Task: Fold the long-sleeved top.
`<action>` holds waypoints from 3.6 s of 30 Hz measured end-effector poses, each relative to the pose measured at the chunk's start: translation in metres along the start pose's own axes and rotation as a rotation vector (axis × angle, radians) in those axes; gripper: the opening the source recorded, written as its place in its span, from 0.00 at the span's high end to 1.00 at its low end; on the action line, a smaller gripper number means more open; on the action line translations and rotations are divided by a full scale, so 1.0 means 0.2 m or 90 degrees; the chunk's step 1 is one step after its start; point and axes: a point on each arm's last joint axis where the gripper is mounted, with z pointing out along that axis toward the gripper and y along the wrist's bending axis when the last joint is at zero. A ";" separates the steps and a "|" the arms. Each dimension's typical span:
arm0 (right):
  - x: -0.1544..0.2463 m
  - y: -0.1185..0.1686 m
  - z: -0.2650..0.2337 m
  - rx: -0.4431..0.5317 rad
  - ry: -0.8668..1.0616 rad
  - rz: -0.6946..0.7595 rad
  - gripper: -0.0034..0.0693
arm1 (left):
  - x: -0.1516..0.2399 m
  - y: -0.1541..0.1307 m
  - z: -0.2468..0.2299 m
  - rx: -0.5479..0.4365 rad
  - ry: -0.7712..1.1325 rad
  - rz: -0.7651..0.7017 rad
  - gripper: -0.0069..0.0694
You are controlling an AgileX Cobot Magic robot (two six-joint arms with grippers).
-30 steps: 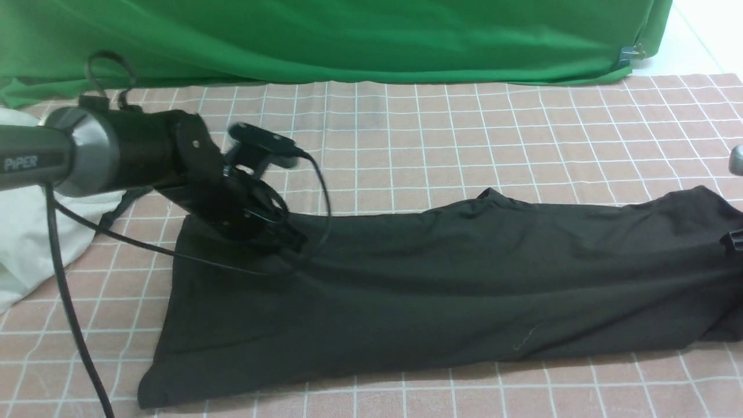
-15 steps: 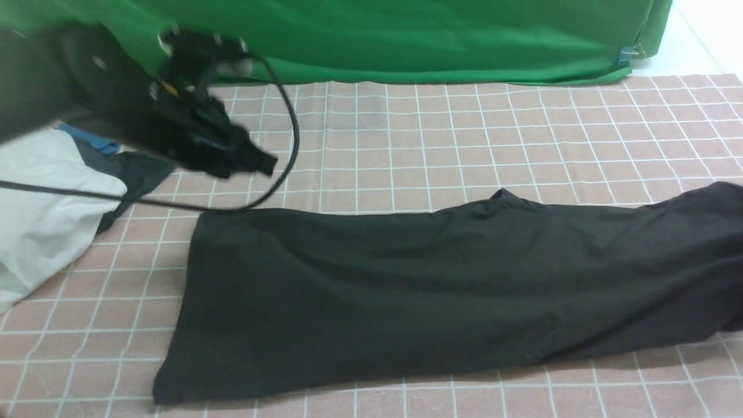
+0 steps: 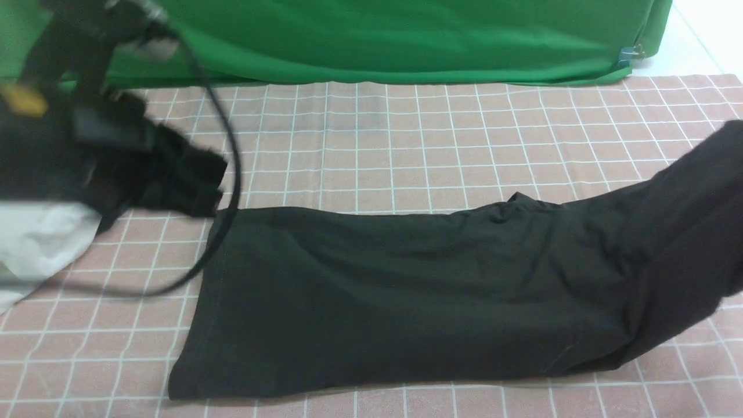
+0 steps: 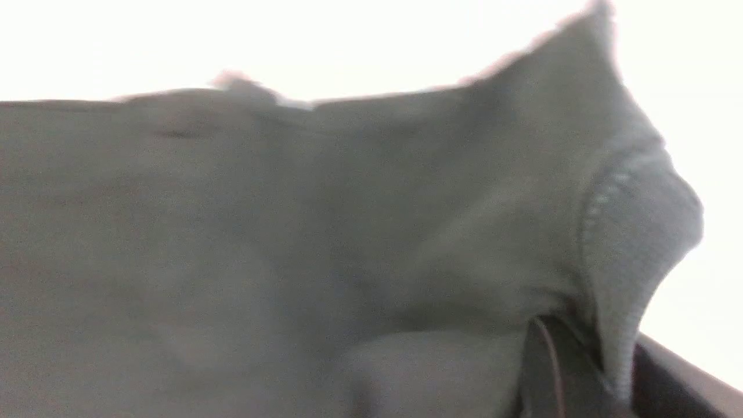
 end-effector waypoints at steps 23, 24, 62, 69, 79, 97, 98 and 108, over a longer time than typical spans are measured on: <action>-0.14 1.04 0.09 -0.376 -0.047 -0.167 0.86 | 0.27 -0.11 -0.31 -0.044 -0.063 0.028 0.89; -0.14 1.08 0.11 -0.382 -0.043 -0.172 0.86 | 0.27 -0.11 -0.31 -0.045 -0.063 0.029 0.89; 0.05 1.66 0.45 -0.467 0.020 -0.228 0.86 | 0.34 -0.11 -0.38 -0.099 -0.131 0.015 0.89; 0.06 1.70 0.58 -0.455 0.005 -0.201 0.86 | 0.34 -0.12 -0.41 -0.107 -0.156 0.018 0.89; 0.05 1.73 0.70 -0.444 -0.025 -0.131 0.38 | 0.35 -0.12 -0.41 -0.104 -0.146 0.017 0.89; -0.12 1.16 0.35 -0.243 0.049 -0.325 0.84 | 0.37 -0.12 -0.21 -0.007 0.035 -0.062 0.87; -0.10 1.16 0.36 -0.241 0.054 -0.327 0.85 | 0.37 -0.12 -0.18 -0.002 0.055 -0.074 0.86; 0.09 1.08 0.54 -0.211 0.124 -0.340 0.85 | 0.42 -0.02 0.31 0.026 0.291 -0.172 0.44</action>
